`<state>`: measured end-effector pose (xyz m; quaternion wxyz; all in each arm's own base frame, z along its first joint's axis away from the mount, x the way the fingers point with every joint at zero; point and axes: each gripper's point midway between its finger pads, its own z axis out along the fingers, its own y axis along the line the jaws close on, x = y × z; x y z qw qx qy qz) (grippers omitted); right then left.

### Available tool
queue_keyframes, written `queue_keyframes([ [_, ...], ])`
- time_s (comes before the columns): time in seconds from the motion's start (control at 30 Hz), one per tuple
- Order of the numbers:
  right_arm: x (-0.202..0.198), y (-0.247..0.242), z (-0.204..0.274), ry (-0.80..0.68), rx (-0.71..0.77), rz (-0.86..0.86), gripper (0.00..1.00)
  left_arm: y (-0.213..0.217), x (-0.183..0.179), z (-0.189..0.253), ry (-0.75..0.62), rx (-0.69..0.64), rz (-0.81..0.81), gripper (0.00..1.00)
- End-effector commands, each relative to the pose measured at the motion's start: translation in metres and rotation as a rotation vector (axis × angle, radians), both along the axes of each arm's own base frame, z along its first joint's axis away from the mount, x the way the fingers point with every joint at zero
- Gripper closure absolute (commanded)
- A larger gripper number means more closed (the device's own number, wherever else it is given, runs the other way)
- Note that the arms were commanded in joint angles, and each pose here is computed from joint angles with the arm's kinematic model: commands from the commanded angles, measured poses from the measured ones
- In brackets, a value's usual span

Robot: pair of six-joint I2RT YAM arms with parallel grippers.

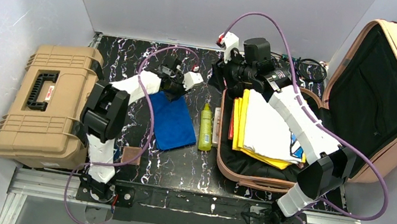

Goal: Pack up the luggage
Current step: Pick up the toiletry item from the center of the board.

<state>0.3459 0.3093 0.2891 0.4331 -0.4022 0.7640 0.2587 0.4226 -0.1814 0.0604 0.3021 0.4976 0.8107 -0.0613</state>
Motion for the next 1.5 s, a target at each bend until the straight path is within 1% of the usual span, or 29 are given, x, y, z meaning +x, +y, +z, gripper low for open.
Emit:
queue_keyframes([
  [0.0, -0.013, 0.005, 0.031, -0.046, 0.075, 0.042, 0.39, 0.016, 0.002, -0.008, 0.045, 0.099, 0.046, 0.81],
  [0.17, -0.014, 0.008, 0.034, -0.036, 0.088, 0.052, 0.39, 0.029, 0.013, -0.025, 0.07, 0.175, 0.15, 0.86],
  [0.3, -0.013, 0.013, 0.03, -0.006, 0.1, 0.058, 0.39, 0.054, 0.032, -0.032, 0.064, 0.26, 0.303, 0.91],
  [0.43, -0.01, 0.017, 0.026, 0.015, 0.107, 0.056, 0.39, 0.088, 0.055, -0.032, 0.074, 0.32, 0.482, 0.92],
  [0.53, -0.004, 0.019, 0.023, 0.025, 0.106, 0.033, 0.38, 0.114, 0.067, -0.031, 0.085, 0.329, 0.611, 0.92],
  [0.67, 0.01, 0.021, 0.014, 0.042, 0.096, -0.018, 0.38, 0.138, 0.076, -0.028, 0.14, 0.262, 0.775, 0.92],
  [0.8, 0.026, 0.022, -0.001, 0.071, 0.081, -0.088, 0.38, 0.146, 0.087, -0.024, 0.16, 0.169, 0.886, 0.89],
  [0.83, 0.031, 0.021, -0.004, 0.071, 0.075, -0.105, 0.38, 0.144, 0.09, -0.022, 0.167, 0.131, 0.904, 0.87],
  [0.93, 0.044, 0.02, -0.018, 0.121, 0.074, -0.159, 0.38, 0.128, 0.097, -0.008, 0.19, -0.027, 0.915, 0.84],
  [0.97, 0.049, 0.019, -0.023, 0.138, 0.073, -0.175, 0.38, 0.124, 0.099, -0.001, 0.195, -0.079, 0.916, 0.8],
  [1.0, 0.054, 0.018, -0.026, 0.153, 0.079, -0.189, 0.38, 0.117, 0.1, 0.006, 0.199, -0.129, 0.908, 0.67],
  [1.03, 0.059, 0.017, -0.03, 0.171, 0.084, -0.203, 0.39, 0.111, 0.101, 0.014, 0.197, -0.176, 0.887, 0.58],
  [1.07, 0.063, 0.017, -0.035, 0.192, 0.089, -0.213, 0.39, 0.104, 0.102, 0.024, 0.187, -0.222, 0.86, 0.38],
  [1.1, 0.068, 0.017, -0.041, 0.214, 0.092, -0.221, 0.39, 0.098, 0.104, 0.033, 0.17, -0.263, 0.836, 0.27],
  [1.17, 0.071, 0.018, -0.044, 0.24, 0.103, -0.226, 0.39, 0.089, 0.099, 0.051, 0.148, -0.325, 0.794, 0.13],
  [1.2, 0.071, 0.019, -0.048, 0.25, 0.103, -0.226, 0.39, 0.085, 0.096, 0.062, 0.128, -0.357, 0.76, 0.07],
  [1.23, 0.072, 0.02, -0.05, 0.257, 0.103, -0.226, 0.39, 0.081, 0.093, 0.071, 0.102, -0.376, 0.716, 0.03],
  [1.33, 0.072, 0.021, -0.054, 0.268, 0.103, -0.223, 0.39, 0.074, 0.078, 0.095, 0.012, -0.413, 0.568, 0.02],
  [1.47, 0.071, 0.02, -0.055, 0.283, 0.113, -0.223, 0.38, 0.067, 0.046, 0.09, -0.008, -0.393, 0.404, 0.02],
])
